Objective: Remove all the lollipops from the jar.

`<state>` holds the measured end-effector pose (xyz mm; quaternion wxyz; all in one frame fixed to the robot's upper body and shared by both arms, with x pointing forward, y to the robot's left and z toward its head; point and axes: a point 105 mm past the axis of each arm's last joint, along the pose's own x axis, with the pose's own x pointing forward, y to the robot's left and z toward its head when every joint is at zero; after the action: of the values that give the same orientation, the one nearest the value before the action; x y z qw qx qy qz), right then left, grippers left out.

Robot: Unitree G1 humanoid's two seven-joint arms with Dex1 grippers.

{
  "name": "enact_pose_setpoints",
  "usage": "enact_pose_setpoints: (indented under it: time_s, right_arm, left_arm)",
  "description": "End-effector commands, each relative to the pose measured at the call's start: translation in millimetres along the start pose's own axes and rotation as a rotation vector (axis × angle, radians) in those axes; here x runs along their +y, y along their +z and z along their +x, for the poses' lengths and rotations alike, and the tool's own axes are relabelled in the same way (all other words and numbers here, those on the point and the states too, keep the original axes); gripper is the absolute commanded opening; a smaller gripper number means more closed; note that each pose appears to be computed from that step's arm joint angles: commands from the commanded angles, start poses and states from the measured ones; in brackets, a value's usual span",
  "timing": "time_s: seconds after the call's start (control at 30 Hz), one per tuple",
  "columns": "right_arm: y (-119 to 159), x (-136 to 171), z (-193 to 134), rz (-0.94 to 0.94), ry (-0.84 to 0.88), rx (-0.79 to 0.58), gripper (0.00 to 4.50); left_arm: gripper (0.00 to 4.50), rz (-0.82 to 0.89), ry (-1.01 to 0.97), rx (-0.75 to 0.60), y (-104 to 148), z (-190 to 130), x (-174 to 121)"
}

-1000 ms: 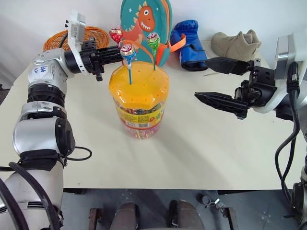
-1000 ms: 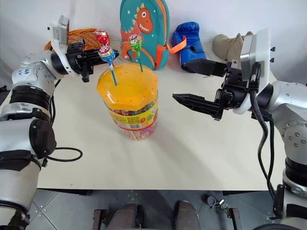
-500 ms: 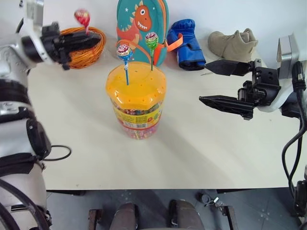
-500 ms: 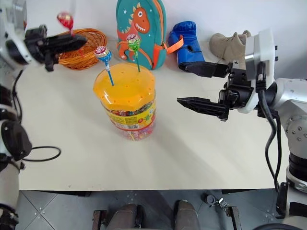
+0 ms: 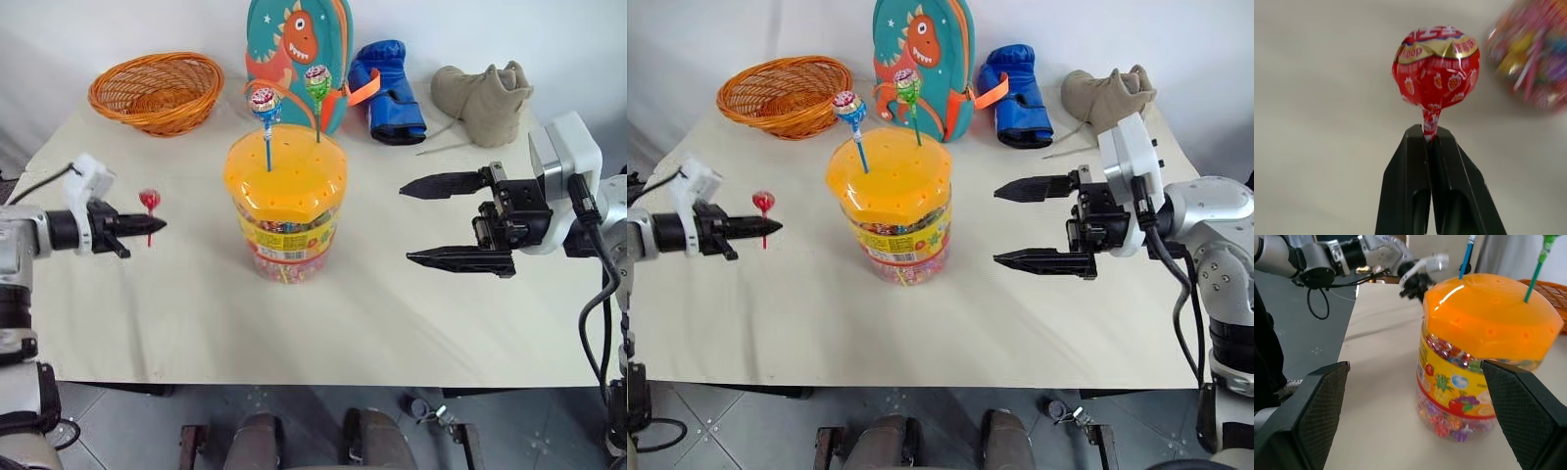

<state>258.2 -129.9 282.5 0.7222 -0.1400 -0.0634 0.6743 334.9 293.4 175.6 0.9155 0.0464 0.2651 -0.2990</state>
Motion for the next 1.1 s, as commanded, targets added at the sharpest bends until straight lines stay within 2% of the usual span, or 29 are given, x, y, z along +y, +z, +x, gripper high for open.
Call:
enact_pose_setpoints:
  time_s: [0.03, 0.2, 0.3, 0.53, 0.67, 0.73, 0.83, 0.9, 1.1]
  right_arm:
    - [7, -1, -2, -0.033, -0.005, -0.015, 4.50]
    - [5, -2, -1, -0.030, -0.015, -0.017, 4.50]
    - [5, -2, -1, -0.030, -0.017, -0.021, 4.50]
    - [11, 2, -4, -0.034, -0.009, -0.039, 4.50]
    - [20, 15, -7, -0.051, 0.049, -0.058, 4.50]
    - [22, 18, -8, -0.054, 0.057, -0.062, 4.50]
    - [29, 19, -8, -0.061, 0.063, -0.078, 4.50]
    - [40, 20, -9, -0.074, 0.068, -0.104, 4.50]
    - [42, 17, -19, -0.071, 0.031, -0.082, 4.50]
  left_arm:
    - [0.03, -0.028, 0.023, 0.005, -2, 1, -11]
    - [0.03, -0.073, 0.102, 0.122, -23, 9, -9]
    - [0.73, -0.071, 0.144, 0.140, -24, 12, -5]
    - [2.78, -0.080, 0.155, 0.143, -18, 11, -5]
    - [4.00, -0.047, 0.128, 0.087, 1, -2, -11]
    - [4.48, -0.004, 0.090, 0.017, 21, -13, -19]
    - [4.48, 0.052, 0.019, -0.060, 40, -26, -33]
    - [4.48, 0.133, -0.067, -0.203, 70, -46, -48]
    - [4.48, 0.355, -0.304, -0.495, 115, -77, -85]
